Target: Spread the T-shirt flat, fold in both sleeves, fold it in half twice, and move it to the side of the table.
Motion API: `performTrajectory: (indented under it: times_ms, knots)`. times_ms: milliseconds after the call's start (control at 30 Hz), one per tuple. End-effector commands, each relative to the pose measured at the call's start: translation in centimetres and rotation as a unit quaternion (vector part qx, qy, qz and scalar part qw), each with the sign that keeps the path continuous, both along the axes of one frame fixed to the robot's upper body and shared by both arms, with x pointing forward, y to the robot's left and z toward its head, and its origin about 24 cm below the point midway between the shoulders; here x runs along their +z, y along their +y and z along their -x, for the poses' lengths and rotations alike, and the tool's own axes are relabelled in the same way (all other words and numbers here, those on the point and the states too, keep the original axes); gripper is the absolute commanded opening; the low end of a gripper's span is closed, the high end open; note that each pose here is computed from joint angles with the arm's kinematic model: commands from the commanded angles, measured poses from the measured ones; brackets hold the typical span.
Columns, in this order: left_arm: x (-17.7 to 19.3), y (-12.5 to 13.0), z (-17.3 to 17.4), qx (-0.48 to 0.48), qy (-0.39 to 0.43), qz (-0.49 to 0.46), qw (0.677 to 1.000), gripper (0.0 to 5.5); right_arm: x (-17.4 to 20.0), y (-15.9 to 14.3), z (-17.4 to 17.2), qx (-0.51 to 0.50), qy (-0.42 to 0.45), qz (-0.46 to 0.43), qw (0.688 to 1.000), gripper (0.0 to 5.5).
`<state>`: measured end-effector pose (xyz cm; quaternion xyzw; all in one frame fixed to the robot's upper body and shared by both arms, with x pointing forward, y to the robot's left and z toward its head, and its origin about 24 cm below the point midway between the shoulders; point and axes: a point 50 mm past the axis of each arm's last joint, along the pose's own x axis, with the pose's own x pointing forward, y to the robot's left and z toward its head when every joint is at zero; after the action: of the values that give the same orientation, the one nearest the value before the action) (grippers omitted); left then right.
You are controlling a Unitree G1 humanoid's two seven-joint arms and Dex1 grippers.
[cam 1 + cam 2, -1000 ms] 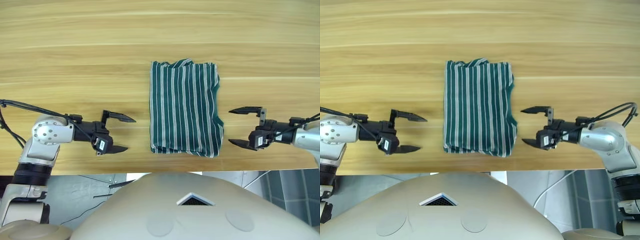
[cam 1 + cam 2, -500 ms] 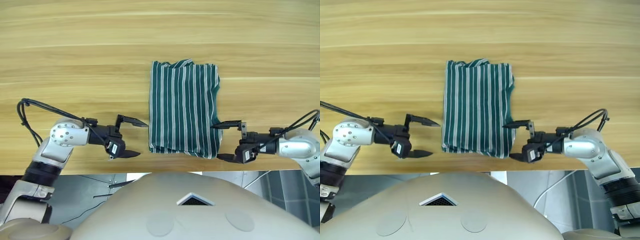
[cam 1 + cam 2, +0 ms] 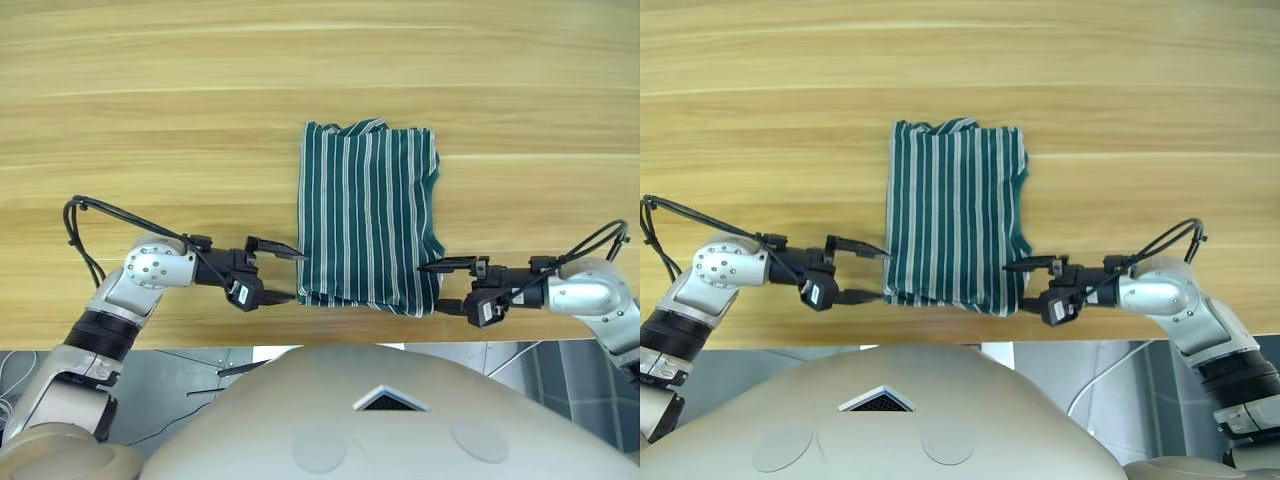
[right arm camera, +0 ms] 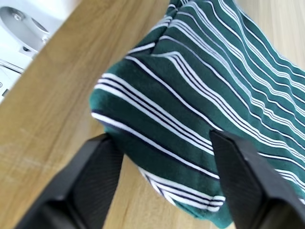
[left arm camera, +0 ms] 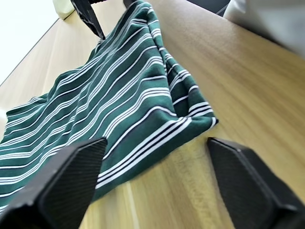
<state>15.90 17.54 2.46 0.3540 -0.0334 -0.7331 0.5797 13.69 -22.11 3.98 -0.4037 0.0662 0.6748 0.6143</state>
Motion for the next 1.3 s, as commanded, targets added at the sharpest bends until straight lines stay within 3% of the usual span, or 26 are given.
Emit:
performTrajectory:
  times_ms: [33,333,467,700,1000,1300]
  knots:
    - [-0.2,0.2,0.0,-0.006,0.003,-0.012,1.000,3.22,-1.1,-0.5,0.3,-0.003,0.019,0.037,0.999,2.40]
    - [-0.4,0.1,0.2,-0.008,0.008,-0.007,1.000,1.59,-0.8,0.0,0.2,0.003,0.018,0.024,1.000,0.58]
    - [-0.5,0.0,0.1,-0.005,0.007,-0.005,1.000,1.10,-0.7,0.2,0.1,0.003,0.018,0.020,1.000,0.02]
    - [-0.1,-0.1,-0.4,0.007,-0.001,0.010,1.000,0.02,-0.6,0.5,0.0,0.003,0.015,0.012,1.000,0.00]
    - [0.3,-0.3,-0.3,0.006,0.003,0.025,1.000,0.02,-0.2,0.5,-0.1,0.004,0.010,-0.002,1.000,0.00]
    - [2.7,1.2,-0.3,0.011,0.007,0.049,0.999,0.02,2.2,-0.3,-0.3,-0.004,-0.004,-0.056,0.998,0.00]
